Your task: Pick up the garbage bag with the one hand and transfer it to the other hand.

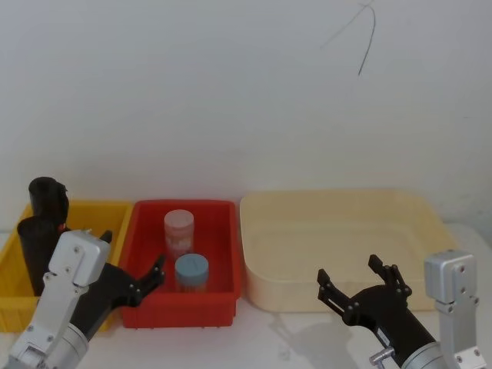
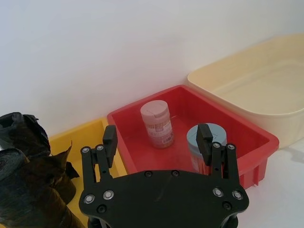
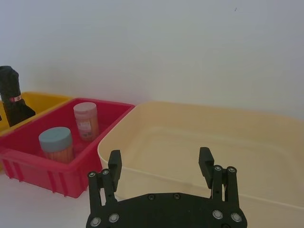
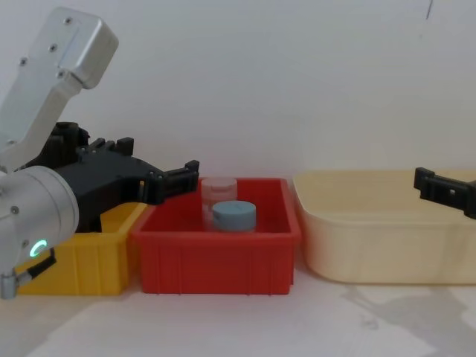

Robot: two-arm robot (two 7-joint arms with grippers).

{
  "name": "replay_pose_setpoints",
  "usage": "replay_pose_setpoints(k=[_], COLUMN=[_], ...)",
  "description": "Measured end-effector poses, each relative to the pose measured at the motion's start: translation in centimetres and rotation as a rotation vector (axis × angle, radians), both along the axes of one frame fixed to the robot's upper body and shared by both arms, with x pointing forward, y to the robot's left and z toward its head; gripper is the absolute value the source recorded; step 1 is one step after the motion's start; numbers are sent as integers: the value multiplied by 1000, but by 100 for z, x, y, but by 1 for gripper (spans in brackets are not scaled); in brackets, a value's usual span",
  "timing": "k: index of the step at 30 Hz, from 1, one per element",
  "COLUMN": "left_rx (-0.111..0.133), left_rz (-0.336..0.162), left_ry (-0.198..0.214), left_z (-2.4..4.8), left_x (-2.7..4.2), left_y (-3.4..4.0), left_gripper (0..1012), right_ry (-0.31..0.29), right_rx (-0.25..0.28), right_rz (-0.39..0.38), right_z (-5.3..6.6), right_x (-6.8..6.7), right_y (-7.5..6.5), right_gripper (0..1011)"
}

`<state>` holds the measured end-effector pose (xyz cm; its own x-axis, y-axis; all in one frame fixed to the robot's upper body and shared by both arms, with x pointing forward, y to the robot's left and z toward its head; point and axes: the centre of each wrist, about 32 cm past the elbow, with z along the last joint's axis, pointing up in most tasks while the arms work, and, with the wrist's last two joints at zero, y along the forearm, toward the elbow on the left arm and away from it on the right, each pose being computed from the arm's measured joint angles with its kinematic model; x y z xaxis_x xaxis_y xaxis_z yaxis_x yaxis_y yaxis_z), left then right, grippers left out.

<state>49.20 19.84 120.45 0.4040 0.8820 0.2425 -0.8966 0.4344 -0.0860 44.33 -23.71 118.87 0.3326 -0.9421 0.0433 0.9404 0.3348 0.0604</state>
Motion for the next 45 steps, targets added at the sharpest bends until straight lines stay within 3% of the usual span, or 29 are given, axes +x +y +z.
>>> replay_pose_setpoints(k=[25,31,34,41,44,45], left_rx=[-1,-4,-10,-29,-40,-40], left_rz=[0,7,13,41,59,59], left_ry=[1,13,27,66,83,83], left_z=[1,-7,-24,-83,-105,-105], left_x=[-18,-123,-210,-437,-522,-522], left_y=[3,46,97,275,365,365], left_gripper=[1001,1001,1001,1001,1001,1001], right_ry=[0,0,0,0,0,0], right_rx=[0,0,0,0,0,0], right_rz=[0,0,0,0,0,0], right_z=[0,0,0,0,0,0], right_x=[0,0,0,0,0,0], right_y=[0,0,0,0,0,0], right_gripper=[1000,1000,1000,1001,1000,1001])
